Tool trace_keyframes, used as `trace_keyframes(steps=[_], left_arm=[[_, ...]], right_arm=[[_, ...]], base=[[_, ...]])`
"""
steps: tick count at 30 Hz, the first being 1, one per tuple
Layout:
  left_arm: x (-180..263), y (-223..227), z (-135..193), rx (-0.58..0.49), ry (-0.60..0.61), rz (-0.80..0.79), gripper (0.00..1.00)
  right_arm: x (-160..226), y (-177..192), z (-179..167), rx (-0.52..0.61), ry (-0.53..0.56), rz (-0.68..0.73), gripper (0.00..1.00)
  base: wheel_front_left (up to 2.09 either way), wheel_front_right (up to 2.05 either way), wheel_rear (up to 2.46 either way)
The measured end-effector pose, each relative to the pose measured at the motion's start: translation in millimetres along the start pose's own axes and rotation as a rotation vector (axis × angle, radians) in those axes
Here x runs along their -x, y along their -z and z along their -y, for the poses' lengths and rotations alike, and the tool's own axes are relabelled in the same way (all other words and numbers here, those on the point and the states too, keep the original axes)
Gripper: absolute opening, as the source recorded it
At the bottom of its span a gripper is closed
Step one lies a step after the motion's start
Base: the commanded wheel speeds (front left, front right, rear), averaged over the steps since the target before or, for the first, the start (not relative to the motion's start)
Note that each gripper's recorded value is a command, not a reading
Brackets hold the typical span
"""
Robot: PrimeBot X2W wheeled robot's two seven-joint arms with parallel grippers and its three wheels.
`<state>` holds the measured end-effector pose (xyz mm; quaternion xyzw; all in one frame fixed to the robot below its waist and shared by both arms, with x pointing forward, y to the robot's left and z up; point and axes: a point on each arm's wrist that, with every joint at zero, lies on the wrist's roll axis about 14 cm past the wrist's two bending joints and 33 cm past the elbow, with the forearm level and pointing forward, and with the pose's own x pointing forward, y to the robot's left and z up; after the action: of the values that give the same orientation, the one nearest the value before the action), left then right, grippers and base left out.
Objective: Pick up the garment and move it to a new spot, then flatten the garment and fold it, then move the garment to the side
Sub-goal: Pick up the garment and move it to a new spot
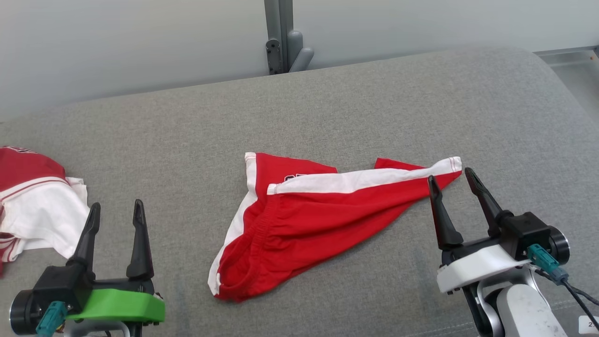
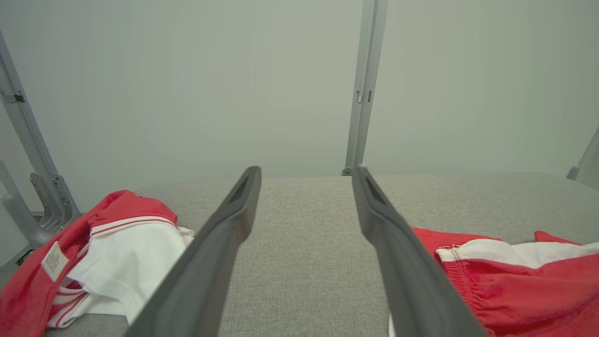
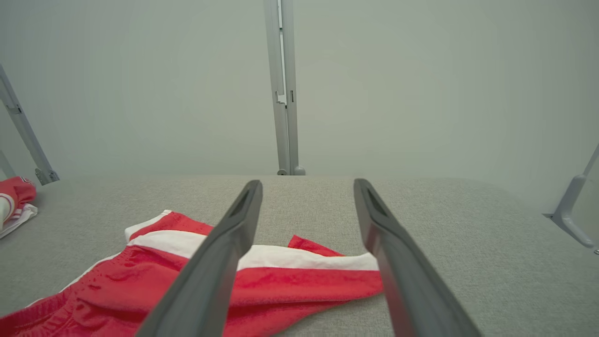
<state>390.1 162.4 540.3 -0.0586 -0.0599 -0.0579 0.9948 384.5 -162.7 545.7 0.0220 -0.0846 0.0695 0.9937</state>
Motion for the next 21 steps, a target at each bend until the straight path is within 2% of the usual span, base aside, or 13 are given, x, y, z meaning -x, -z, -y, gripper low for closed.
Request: trace_keyframes(steps=[21], left_arm=[[17.2,3.0,11.8,0.008,0.026,-0.041,1.0]], right_arm=[[17.5,-2.2,7.0,-0.007,0.03,-0.021,1.0]], base=[[0.0,0.0,0.0]])
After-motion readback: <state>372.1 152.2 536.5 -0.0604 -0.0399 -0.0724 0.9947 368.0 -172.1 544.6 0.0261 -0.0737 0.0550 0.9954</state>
